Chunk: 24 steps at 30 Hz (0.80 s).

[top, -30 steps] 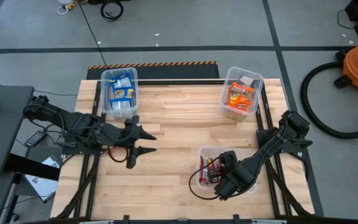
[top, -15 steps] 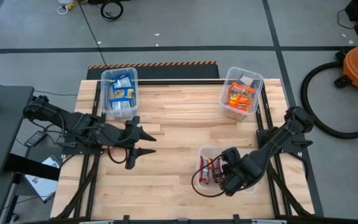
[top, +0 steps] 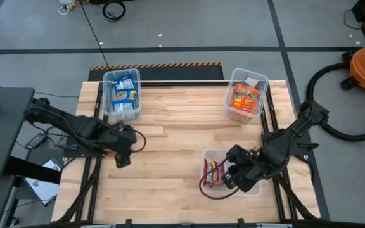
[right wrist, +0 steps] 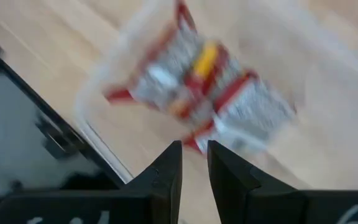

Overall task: Sort Maruchan noodles
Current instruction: Put the red noodle pack into the bottom transparent bin

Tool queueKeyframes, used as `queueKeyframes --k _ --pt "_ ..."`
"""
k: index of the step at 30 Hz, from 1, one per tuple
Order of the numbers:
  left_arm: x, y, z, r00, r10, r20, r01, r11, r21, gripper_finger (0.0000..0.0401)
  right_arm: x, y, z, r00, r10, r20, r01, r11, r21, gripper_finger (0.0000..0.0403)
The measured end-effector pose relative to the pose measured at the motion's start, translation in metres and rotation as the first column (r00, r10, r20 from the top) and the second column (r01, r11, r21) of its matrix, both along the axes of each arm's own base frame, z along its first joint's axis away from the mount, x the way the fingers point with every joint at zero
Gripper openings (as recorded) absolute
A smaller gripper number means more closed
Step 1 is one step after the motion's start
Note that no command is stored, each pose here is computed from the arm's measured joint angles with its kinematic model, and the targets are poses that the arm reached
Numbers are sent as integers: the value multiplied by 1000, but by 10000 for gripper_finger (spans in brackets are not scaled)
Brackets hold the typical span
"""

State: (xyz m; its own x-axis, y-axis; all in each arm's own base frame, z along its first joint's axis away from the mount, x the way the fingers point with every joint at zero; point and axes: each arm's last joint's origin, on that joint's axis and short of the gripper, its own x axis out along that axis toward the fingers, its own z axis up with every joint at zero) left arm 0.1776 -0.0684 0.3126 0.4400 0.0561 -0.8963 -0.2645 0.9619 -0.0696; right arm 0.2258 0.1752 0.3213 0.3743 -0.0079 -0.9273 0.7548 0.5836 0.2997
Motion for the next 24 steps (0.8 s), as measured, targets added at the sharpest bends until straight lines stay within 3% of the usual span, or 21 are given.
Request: queueKeyframes --k 4,8,13,15,17,21,24 --pt "-8 2 -42 983 0 -183 -9 999 -49 188 -1 -6 9 993 -39 115 47 996 -70 82" --pt "-9 3 -83 968 1 -253 4 1000 19 206 -2 -14 14 986 -59 155 75 992 -101 82" --pt "2 3 -102 947 -180 -266 217 969 117 214 3 -28 18 985 -44 169 70 986 -150 82" --pt "11 3 -106 918 -300 -258 338 933 119 215 7 -33 18 985 -41 165 68 984 -163 82" --pt "18 4 -109 866 -427 -262 470 872 133 215 10 -38 18 986 -43 163 72 982 -174 82" --pt "25 7 -118 698 -634 -331 695 712 102 222 14 -45 18 983 -73 167 101 980 -170 82" --pt "24 13 -130 576 -701 -420 769 639 -14 235 16 -46 18 981 -81 174 110 980 -163 82"
